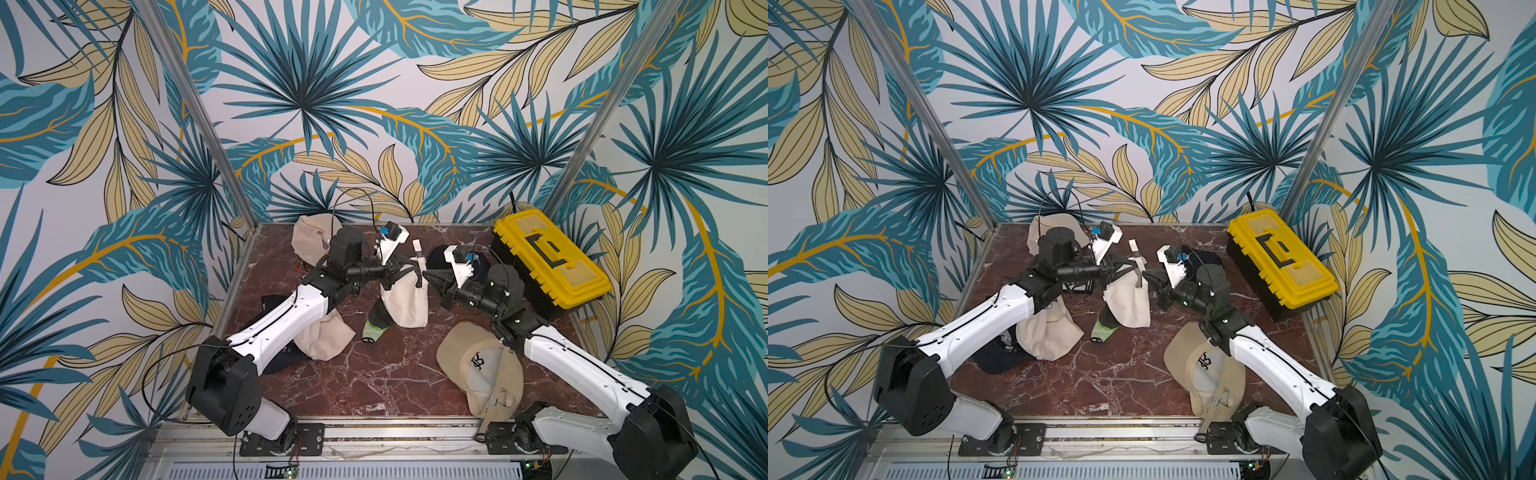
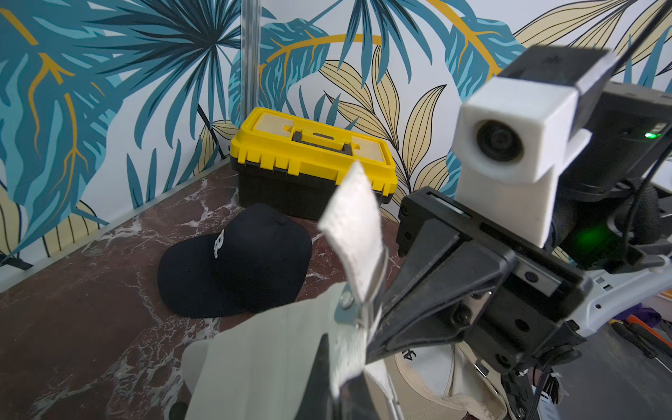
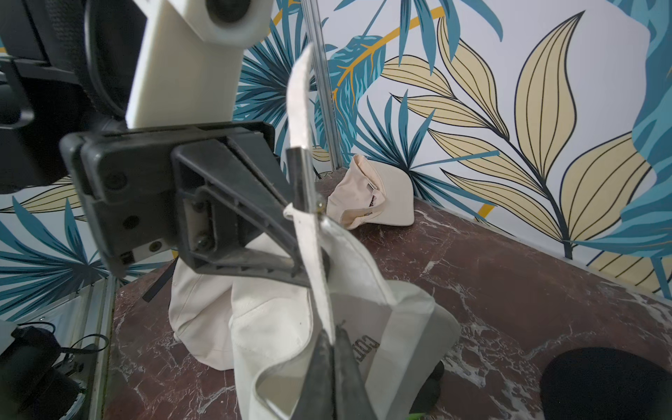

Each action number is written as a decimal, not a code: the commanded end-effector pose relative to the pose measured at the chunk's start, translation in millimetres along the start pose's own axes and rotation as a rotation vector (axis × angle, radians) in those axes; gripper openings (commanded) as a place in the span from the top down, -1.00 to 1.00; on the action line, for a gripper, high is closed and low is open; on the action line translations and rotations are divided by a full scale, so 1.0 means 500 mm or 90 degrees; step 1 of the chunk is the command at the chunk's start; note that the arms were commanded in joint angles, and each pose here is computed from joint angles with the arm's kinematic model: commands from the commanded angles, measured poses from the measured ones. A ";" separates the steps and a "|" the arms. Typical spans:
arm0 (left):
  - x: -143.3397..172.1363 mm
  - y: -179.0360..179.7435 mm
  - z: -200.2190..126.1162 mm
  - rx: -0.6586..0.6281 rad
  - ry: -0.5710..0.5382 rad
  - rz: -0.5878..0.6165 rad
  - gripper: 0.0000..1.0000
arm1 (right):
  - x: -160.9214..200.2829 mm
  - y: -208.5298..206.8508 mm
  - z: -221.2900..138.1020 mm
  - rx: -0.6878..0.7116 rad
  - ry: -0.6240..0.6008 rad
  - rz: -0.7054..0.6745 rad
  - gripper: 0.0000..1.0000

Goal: Open the adjustable buckle of the baseball cap
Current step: Pull the adjustable strap on the baseball cap.

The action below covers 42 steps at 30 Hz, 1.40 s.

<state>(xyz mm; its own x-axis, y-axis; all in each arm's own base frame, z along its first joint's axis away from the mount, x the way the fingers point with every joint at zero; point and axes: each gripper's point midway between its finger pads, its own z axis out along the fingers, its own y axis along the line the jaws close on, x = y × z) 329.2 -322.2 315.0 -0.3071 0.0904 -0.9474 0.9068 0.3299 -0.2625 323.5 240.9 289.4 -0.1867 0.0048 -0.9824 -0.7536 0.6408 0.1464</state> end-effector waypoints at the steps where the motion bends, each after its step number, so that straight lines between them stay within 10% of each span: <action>1: -0.065 0.000 -0.020 -0.016 -0.051 0.015 1.00 | 0.035 -0.019 -0.009 0.032 0.029 0.022 1.00; 15: -0.114 0.039 -0.043 -0.068 -0.086 0.035 1.00 | 0.080 -0.042 -0.024 0.049 0.043 0.039 1.00; 18: -0.115 0.063 -0.042 -0.103 -0.087 0.059 1.00 | 0.047 -0.050 -0.045 0.082 -0.011 0.035 -0.01; 23: -0.128 0.118 -0.047 -0.160 -0.090 0.088 1.00 | 0.008 -0.100 -0.098 0.213 -0.049 0.046 -0.51; 42: -0.066 0.399 0.047 -0.367 0.051 0.361 1.00 | 0.038 -0.144 -0.158 0.335 -0.004 0.063 -0.54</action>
<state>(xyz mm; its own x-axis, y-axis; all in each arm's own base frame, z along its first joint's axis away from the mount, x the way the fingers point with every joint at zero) 509.6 -282.7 282.5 0.0173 0.3678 -0.9298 0.6923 0.6665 0.2765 324.5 139.9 275.4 -0.2221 0.0962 -0.9703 -0.3399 0.9251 0.1695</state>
